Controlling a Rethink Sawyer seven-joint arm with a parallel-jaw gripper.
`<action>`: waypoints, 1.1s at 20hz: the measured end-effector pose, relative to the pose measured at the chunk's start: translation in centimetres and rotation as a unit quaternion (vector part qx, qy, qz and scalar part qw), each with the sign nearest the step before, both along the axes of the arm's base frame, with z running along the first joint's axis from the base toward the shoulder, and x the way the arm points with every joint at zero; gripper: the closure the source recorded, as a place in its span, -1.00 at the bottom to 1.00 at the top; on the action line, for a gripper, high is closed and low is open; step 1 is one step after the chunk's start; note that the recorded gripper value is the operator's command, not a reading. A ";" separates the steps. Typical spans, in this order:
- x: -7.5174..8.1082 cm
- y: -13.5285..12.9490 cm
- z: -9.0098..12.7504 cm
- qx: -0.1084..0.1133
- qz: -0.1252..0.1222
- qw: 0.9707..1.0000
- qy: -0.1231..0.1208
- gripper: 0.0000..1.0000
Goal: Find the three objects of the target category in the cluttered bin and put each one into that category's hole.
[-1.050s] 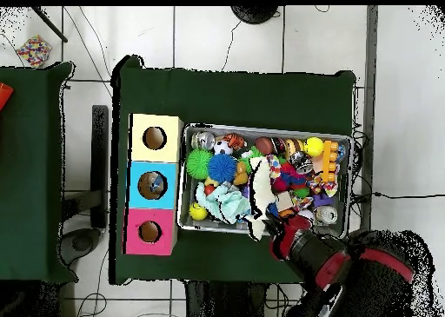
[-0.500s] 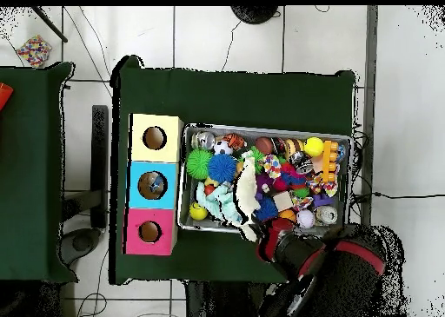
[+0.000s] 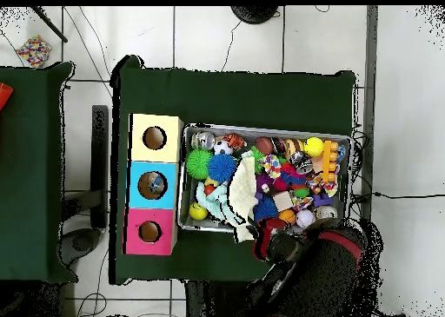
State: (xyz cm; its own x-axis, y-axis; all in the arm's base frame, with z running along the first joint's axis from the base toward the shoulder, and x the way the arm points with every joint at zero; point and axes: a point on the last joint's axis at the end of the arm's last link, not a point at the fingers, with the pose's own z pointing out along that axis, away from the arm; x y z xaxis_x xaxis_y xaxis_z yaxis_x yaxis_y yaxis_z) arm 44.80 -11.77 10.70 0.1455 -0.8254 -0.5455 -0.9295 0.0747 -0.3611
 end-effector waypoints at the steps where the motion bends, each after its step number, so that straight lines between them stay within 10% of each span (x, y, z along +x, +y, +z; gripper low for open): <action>1: 0.0 0.1 -0.1 -0.001 0.001 1.000 0.002 1.00; 4: -0.2 0.6 -0.7 -0.006 0.009 1.000 0.010 1.00; 5: -0.3 0.9 -0.8 -0.010 0.017 1.000 0.015 -1.00; 22: -1.2 1.6 -1.5 -0.033 0.043 0.998 0.040 -1.00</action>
